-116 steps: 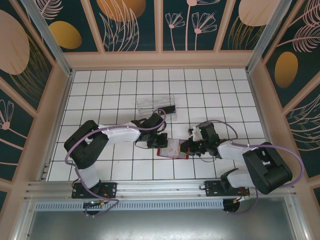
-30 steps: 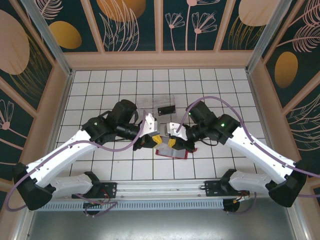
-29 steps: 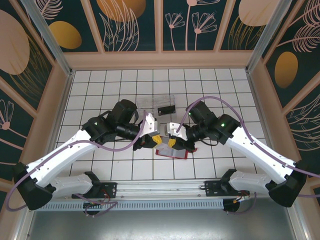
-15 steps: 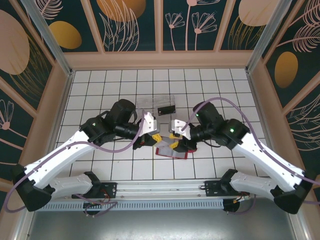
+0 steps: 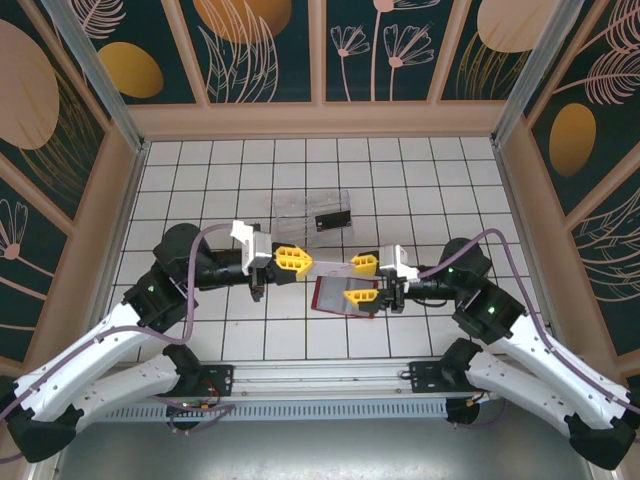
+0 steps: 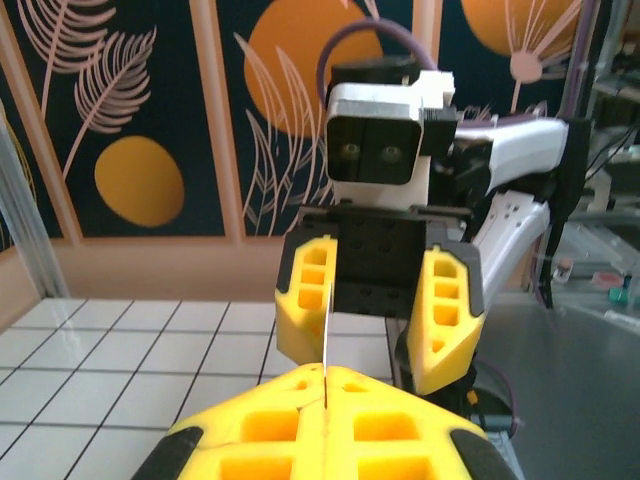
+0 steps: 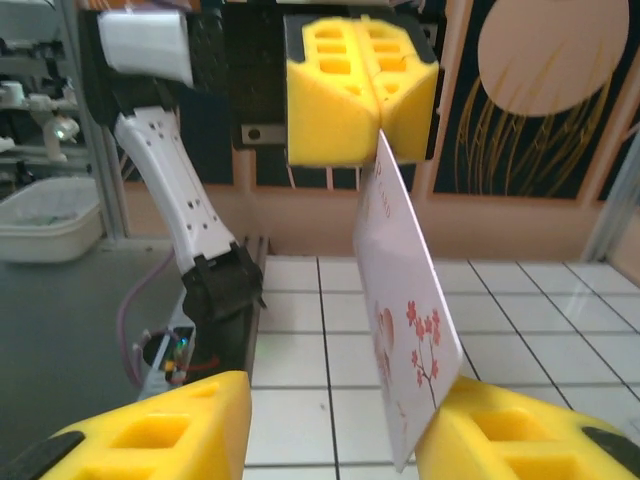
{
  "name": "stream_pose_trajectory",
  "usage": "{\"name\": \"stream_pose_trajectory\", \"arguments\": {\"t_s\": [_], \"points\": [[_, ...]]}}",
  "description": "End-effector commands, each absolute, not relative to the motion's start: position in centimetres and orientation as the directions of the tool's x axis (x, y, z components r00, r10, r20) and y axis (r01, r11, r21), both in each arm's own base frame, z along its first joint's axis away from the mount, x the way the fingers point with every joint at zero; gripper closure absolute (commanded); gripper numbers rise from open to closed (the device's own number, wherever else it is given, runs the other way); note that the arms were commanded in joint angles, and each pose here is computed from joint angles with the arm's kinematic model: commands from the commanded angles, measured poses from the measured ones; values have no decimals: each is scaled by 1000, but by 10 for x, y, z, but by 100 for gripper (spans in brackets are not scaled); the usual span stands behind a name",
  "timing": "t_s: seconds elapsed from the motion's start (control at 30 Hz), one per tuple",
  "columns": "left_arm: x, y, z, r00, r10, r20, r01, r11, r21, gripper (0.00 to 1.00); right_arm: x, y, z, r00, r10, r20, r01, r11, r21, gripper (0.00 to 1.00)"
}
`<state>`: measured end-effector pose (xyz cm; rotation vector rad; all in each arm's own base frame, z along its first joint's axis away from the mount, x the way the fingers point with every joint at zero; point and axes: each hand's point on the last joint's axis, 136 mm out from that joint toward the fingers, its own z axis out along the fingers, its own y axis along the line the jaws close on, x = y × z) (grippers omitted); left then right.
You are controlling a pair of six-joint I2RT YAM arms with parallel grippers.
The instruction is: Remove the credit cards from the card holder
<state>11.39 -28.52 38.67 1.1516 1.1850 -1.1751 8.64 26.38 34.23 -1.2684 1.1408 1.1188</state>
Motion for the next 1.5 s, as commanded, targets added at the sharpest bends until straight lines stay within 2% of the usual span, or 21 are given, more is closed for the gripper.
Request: {"name": "stream_pose_trajectory", "arguments": {"t_s": [0.0, 0.27, 0.3, 0.33, 0.4, 0.47, 0.53, 0.63, 0.8, 0.97, 1.2, 1.3, 1.47], "points": [[104, -280, 416, 47, -167, -985, 999, 24, 44, 100, 74, 265, 370, 142, 97, -985, -987, -61, -149, 63], [100, -277, 418, 58, -181, -982, 998, 12, 57, 100, 80, 268, 367, 140, 74, -987, -989, -44, -143, 99], [100, -278, 416, 49, -170, -984, 999, 6, 49, 100, 81, 269, 367, 138, 68, -988, -989, -41, -141, 100], [101, -280, 414, 40, -154, -987, 999, 6, 40, 96, 82, 269, 365, 134, 60, -989, -990, -40, -136, 100], [103, -282, 407, 21, -93, -995, 1000, 8, 21, 73, 84, 270, 359, 121, 27, -992, -992, -38, -122, 100], [106, -282, 401, 12, -20, -1000, 1000, 22, 11, 60, 87, 271, 347, 103, -33, -994, -994, -32, -102, 100], [107, -281, 399, 19, 59, -998, 999, 32, 21, 54, 90, 272, 334, 80, -103, -991, -997, -29, -77, 100], [110, -284, 382, -7, 194, -981, 1000, 22, -3, 51, 95, 275, 314, 40, -198, -979, -999, -27, -36, 100], [116, -292, 341, -98, 434, -895, 993, -13, -115, 54, 103, 279, 287, -30, -337, -941, -999, -19, 38, 100], [122, -290, 307, -156, 597, -787, 983, 16, -182, 58, 102, 275, 279, -35, -373, -927, -999, -11, 42, 100], [118, -293, 294, -159, 644, -749, 979, 4, -204, 66, 96, 274, 269, -57, -414, -908, -996, -41, 81, 100], [117, -295, 290, -156, 656, -739, 978, -4, -210, 77, 94, 274, 269, -58, -418, -907, -995, -54, 89, 100], [114, -297, 295, -143, 645, -750, 977, -27, -210, 78, 95, 276, 265, -68, -439, -896, -993, -59, 104, 100]]}}
